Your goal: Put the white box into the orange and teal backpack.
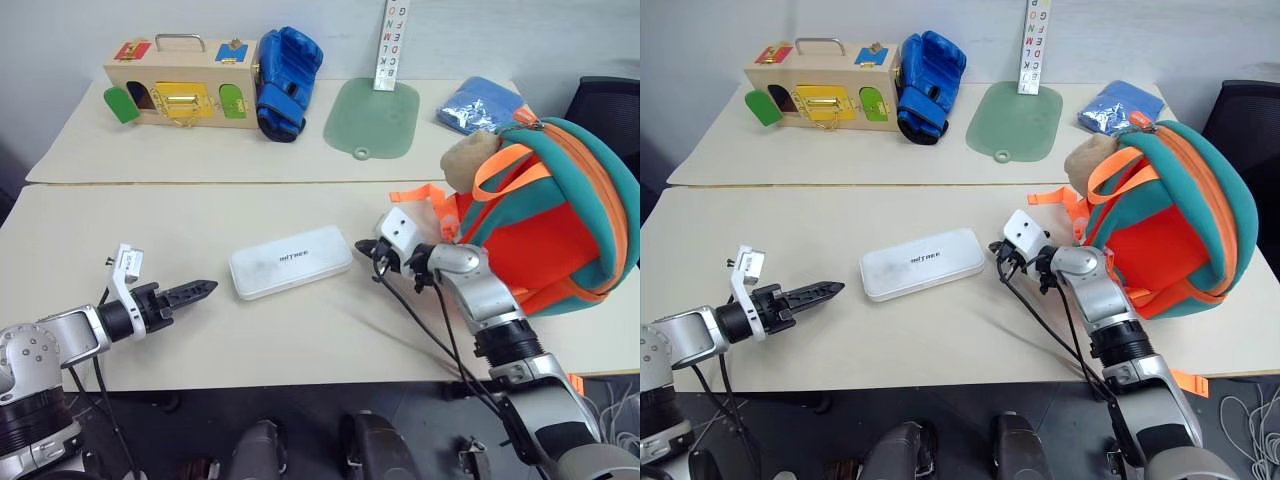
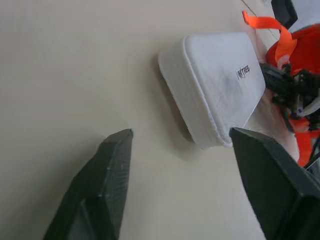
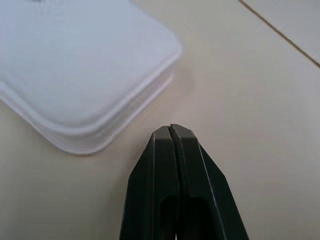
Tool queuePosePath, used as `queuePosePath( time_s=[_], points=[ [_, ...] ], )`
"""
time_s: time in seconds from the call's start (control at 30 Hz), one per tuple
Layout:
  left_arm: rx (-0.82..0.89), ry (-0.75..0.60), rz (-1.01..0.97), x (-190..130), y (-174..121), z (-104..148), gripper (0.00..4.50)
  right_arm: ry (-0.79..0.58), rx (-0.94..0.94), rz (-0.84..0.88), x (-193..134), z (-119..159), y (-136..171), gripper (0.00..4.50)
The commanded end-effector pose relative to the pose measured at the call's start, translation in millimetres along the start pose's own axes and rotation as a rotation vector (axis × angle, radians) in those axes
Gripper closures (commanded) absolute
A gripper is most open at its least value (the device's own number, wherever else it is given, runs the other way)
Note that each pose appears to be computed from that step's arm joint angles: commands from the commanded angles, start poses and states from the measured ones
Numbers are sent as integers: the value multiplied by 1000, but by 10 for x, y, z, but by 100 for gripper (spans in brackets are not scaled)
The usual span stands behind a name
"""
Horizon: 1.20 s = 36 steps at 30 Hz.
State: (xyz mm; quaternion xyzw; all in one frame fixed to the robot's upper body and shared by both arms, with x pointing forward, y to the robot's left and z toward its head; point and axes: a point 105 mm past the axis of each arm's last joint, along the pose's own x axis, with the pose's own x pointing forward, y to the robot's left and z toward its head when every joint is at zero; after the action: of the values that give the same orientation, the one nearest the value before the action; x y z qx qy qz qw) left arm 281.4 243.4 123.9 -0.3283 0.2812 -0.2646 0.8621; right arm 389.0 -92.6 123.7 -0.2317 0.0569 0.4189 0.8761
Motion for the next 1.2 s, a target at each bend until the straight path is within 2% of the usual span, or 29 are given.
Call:
queuePosePath(
  time_s=[0.03,0.07,0.27,0.57,0.77,0.9,1.0,1.2],
  points=[
    [-64,15,-31,42,-14,11,19,-38,-52,-4,20,135,-29,450],
    [-75,25,-31,77,-2,8,1,-39,-53,-1,26,135,-22,450],
    [-113,115,-69,388,-13,-58,1,-45,-53,3,51,156,2,450],
    [-99,209,-163,891,-223,-110,1,-46,-50,-14,8,162,-4,450],
    [-44,274,-194,1062,-297,-158,1,-39,-46,-35,-38,135,-18,450],
    [-56,258,-233,1091,-343,-72,1,-38,-40,-44,-67,120,-14,450],
    [-58,234,-275,1076,-403,16,62,-33,-29,-45,-93,77,33,450],
    [-59,242,-316,1110,-457,9,248,-44,-28,-29,-128,121,104,450]
  ],
)
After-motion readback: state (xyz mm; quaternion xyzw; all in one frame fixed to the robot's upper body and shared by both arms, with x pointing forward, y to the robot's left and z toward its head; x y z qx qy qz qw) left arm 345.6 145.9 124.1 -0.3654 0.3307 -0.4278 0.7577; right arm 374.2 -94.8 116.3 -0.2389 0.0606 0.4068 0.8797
